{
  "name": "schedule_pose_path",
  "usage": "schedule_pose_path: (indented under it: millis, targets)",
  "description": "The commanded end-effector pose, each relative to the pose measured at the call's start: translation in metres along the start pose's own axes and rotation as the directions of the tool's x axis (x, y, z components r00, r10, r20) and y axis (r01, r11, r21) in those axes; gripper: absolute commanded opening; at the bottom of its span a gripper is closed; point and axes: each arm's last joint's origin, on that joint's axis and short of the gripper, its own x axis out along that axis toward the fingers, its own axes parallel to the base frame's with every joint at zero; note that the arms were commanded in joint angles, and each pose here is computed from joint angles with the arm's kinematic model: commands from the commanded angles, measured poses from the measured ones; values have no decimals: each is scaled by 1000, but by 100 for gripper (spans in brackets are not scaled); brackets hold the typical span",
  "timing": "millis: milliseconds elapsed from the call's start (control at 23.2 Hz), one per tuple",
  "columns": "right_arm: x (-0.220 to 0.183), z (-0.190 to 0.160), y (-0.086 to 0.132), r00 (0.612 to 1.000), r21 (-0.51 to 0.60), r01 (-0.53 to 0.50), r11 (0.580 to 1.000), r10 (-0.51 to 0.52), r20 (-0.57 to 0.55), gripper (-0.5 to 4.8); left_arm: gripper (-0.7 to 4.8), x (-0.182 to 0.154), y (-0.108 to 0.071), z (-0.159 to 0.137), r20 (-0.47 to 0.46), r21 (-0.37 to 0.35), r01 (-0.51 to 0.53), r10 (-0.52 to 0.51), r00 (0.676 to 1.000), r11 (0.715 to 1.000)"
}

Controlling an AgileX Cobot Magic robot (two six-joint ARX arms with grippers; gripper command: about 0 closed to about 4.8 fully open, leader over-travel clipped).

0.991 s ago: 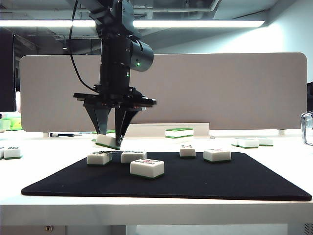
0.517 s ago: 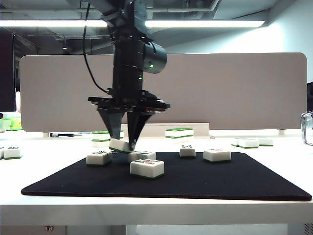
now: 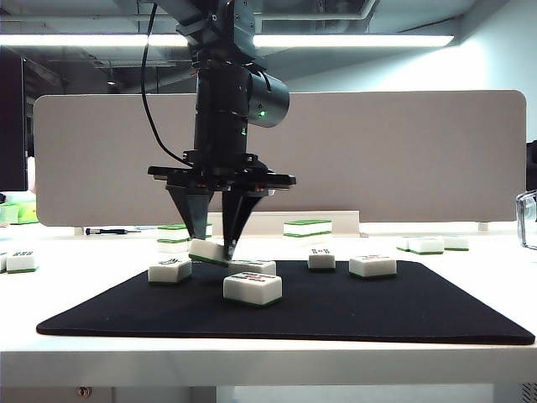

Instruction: Align six mahjong tiles in a row on the table.

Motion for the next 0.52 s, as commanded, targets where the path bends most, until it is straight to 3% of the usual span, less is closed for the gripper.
schedule_pose_path:
  millis: [43,431,517]
  targets:
    - [-2,-1,1,1000,-19,-1,1000,2,19,-1,152,4,-2,2,2,-60,43,-43,999,997]
    - [-2,-1,1,1000,-19,-2,1000,2,19,-1,152,14,7,6,-22,-98,33,-36,999,995]
    - [-2,-1,1,1000,-19,-2,1000,2,19,-1,152,14,12,3,-64,-136,25,-34,997,990]
